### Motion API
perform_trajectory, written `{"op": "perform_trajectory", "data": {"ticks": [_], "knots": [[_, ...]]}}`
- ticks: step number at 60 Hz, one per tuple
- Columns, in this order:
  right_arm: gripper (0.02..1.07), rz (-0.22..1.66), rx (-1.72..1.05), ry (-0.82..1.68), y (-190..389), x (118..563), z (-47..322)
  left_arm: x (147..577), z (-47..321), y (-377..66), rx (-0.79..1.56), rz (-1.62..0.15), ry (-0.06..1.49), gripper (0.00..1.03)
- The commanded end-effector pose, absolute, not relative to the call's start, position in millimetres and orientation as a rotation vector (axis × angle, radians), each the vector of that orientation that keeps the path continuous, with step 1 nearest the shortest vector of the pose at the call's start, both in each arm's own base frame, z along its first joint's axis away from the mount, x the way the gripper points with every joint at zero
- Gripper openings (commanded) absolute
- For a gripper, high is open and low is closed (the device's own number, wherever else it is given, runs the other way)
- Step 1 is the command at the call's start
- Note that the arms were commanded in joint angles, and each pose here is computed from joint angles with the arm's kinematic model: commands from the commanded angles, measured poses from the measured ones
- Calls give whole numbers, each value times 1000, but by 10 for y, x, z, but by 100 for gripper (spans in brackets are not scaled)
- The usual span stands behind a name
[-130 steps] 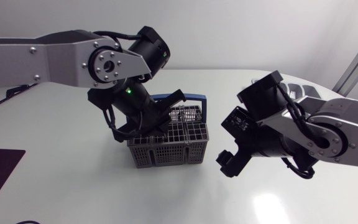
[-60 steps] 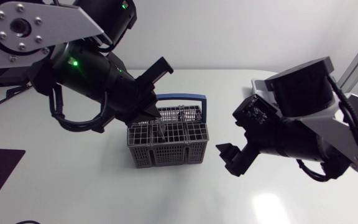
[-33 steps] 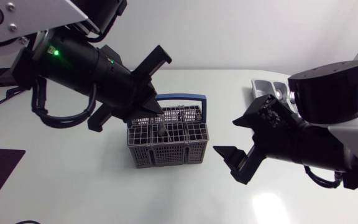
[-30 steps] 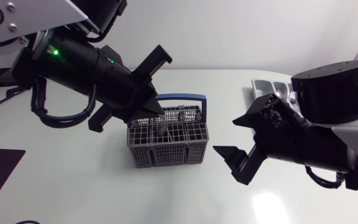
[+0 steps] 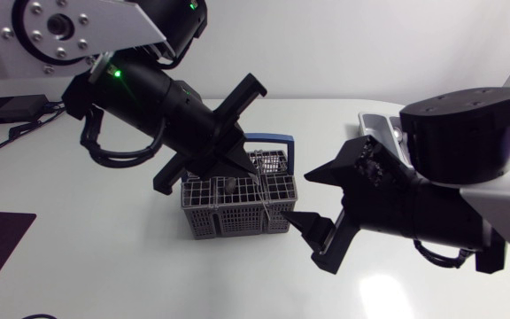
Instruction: Unload the cutlery basket into the drawer organizer.
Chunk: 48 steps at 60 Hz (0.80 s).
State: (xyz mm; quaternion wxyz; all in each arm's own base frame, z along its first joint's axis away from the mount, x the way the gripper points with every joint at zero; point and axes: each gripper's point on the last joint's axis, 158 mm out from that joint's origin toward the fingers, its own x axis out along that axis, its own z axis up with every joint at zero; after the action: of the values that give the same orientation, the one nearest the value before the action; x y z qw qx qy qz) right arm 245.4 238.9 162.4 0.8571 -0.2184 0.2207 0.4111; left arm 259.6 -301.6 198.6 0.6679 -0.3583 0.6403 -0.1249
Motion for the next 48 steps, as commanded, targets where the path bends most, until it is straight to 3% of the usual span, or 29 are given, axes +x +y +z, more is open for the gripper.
{"op": "perform_trajectory", "data": {"ticks": [1, 5, 22, 32, 48], "knots": [[88, 892, -446, 500, 2476, 2429, 1478, 2633, 2049, -3076, -840, -278, 1468, 4], [86, 903, -450, 500, 2538, 2440, 1448, 2643, 2034, -3101, -844, -280, 1483, 4], [52, 905, -443, 466, 2707, 2588, 1455, 2663, 2033, -3138, -871, -287, 1536, 4], [47, 909, -447, 473, 2759, 2626, 1413, 2654, 2045, -3154, -874, -295, 1544, 4], [24, 903, -439, 450, 2814, 2692, 1485, 2631, 2024, -3160, -874, -297, 1562, 4]]}}
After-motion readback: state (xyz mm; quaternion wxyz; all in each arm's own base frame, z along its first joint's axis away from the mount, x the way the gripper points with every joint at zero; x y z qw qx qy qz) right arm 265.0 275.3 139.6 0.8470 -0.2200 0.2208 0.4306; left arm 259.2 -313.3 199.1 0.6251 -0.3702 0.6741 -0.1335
